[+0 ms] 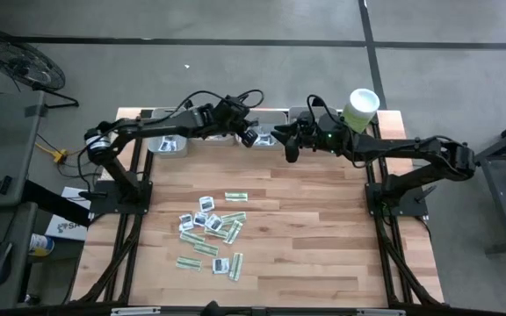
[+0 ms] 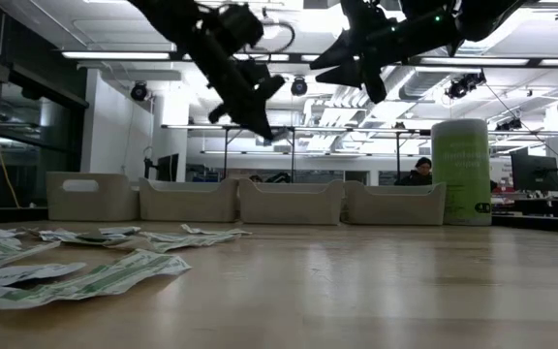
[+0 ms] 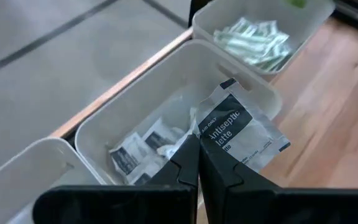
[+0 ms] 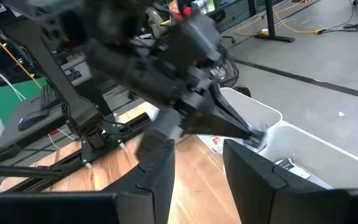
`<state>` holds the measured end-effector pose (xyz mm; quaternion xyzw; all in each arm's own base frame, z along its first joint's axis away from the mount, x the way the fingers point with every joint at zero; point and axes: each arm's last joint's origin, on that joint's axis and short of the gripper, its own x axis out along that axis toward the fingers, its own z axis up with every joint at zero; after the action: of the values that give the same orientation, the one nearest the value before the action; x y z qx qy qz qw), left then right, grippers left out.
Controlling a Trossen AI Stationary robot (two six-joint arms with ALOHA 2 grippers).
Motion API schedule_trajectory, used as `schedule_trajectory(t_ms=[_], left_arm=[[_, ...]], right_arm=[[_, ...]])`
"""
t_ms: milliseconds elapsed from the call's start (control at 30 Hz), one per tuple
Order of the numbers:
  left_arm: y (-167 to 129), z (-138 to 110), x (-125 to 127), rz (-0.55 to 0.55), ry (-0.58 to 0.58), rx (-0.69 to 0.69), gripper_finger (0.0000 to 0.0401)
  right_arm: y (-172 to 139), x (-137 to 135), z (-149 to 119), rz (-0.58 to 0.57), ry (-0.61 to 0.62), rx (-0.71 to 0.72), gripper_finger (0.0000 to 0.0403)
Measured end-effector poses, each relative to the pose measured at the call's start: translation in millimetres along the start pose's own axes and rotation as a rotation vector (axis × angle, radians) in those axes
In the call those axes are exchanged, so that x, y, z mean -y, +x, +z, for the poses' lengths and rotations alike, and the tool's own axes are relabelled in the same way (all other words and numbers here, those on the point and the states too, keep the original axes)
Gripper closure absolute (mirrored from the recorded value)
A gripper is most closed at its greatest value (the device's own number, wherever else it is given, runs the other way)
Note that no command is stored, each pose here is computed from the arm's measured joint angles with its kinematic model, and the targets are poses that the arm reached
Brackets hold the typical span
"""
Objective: Pick & Place First Aid Supplies
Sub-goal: Put the gray towelette pack into the middle right gray bin, then put the green bandage into the right gray bin
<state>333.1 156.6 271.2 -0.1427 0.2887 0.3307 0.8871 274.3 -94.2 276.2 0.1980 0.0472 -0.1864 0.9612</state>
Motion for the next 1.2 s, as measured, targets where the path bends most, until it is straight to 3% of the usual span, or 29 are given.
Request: schedule_trajectory(t_ms=[367,633,1200], left_arm=[[47.7,-19.8,-25.3,-0.027,-0.047,-0.143,0.0401],[69.4,-31.5,-44.2,-0.038,-0.209,-0.224,0.0400],[56.1,-23.6,-43.9,-0.133,-0.240,-0.227,0.0299]], right_arm=[[-0.1,-0.3,-0.1,0.011,0.002,-0.004,0.0272],[-0.1,-0.4,-1.0,0.023,-0.006,-0.019,0.0272],[-1.8,6.5,-5.4,0.103,-0.011,-0.131,0.0272]])
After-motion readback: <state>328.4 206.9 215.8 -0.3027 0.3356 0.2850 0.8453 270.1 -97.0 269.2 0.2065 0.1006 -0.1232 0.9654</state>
